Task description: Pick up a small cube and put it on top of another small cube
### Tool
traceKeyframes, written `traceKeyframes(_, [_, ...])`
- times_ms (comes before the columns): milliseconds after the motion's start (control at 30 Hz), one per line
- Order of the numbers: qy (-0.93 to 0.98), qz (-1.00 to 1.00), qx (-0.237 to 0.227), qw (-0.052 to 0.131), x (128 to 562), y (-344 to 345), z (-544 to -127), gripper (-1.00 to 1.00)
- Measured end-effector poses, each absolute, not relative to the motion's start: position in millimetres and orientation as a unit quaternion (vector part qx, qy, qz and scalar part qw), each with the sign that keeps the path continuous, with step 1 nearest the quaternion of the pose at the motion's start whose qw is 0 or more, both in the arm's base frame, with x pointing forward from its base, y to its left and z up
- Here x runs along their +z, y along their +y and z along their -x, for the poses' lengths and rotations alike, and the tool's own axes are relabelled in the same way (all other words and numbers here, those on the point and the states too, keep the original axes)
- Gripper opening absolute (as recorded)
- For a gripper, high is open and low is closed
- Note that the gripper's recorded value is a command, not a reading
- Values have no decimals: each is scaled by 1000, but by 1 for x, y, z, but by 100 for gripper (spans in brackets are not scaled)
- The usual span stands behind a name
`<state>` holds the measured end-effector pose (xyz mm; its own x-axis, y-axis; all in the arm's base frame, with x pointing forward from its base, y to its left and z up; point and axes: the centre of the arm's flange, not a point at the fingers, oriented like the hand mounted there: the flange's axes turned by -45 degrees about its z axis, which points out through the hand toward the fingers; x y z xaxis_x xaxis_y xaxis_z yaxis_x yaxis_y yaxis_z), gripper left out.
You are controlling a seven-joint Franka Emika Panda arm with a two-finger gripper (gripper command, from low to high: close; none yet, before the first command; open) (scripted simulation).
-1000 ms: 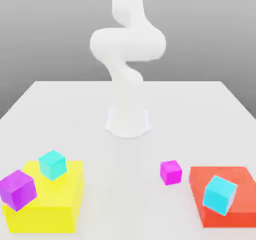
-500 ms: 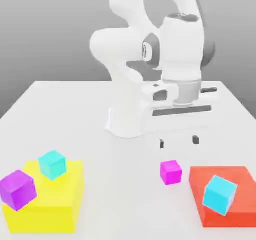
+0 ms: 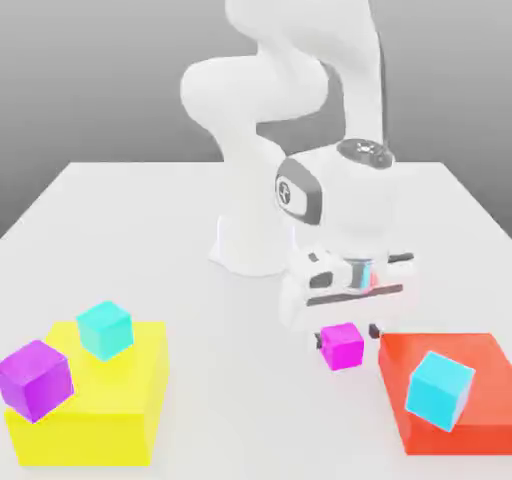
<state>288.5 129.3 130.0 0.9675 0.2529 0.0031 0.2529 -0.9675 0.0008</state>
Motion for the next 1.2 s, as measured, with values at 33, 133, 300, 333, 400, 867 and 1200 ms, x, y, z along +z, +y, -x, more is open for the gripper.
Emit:
traceKeyframes(33, [128,-992,1,0,127,128,-287,-100])
traceKeyframes(133, [128,-992,1,0,127,129,-287,-100])
traceKeyframes(300, [128,-992,2,0,129,129,-288,-100])
traceKeyframes(333, [127,-992,3,0,133,130,-289,-100])
traceKeyframes(400, [127,-992,4,1,142,132,-291,-100])
traceKeyframes(867, [130,-991,0,-1,196,134,-296,-100])
traceKeyframes(1200, [149,-989,-2,-8,261,194,-390,-100])
